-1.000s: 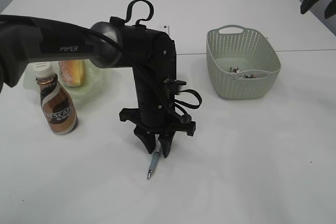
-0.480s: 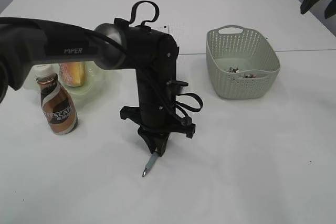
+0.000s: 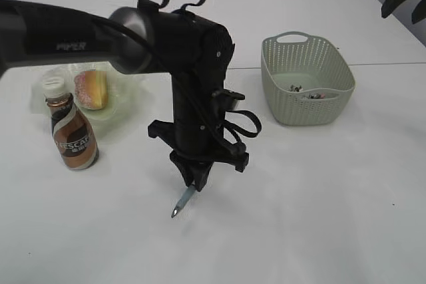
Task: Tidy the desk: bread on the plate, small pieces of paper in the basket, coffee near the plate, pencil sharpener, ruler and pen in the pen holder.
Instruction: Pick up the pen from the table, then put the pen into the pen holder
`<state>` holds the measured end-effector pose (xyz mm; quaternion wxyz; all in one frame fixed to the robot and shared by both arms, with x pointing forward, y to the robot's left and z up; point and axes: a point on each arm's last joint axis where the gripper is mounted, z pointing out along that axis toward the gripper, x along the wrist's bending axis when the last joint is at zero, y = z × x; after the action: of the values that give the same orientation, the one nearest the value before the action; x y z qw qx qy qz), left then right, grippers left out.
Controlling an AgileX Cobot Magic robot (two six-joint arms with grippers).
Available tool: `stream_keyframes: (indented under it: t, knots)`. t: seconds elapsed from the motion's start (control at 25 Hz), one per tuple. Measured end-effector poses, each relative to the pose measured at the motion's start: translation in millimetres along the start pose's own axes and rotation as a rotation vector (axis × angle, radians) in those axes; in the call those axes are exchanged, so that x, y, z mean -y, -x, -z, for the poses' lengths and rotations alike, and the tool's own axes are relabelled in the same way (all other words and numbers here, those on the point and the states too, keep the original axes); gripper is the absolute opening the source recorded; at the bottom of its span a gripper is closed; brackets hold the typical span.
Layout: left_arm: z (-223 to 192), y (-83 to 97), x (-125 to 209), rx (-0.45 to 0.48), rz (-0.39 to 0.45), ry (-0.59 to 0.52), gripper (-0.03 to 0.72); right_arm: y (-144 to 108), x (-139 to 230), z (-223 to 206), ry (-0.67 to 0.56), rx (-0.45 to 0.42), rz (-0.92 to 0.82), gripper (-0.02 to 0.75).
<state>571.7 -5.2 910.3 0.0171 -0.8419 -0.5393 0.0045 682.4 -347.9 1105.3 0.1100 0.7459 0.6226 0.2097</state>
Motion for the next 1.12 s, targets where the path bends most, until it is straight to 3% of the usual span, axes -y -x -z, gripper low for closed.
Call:
stream_keyframes:
  t: [0.2, 0.32, 0.68, 0.92, 1.04, 1.12]
  knots:
    - [18, -7.1, 25, 0.014, 0.005, 0.011, 0.064, 0, 0, 0, 0.0, 0.0, 0.0, 0.407]
    - [28, -11.8, 45, 0.063, 0.016, 0.1, 0.064, 0, 0, 0, 0.0, 0.0, 0.002, 0.407]
    - [56, -30.4, 98, 0.231, 0.037, 0.618, 0.064, 0, 0, 0, 0.0, 0.0, 0.002, 0.407]
    - [80, -28.8, 80, 0.339, 0.025, 1.031, 0.064, 0, 0, 0, 0.0, 0.0, 0.002, 0.407]
    - [87, -41.7, 65, 0.372, 0.076, 1.208, 0.065, 0, 0, 0, 0.0, 0.0, 0.002, 0.407]
    - [85, -57.9, 53, 0.363, 0.136, 1.269, 0.065, 0, 0, 0, 0.0, 0.0, 0.002, 0.407]
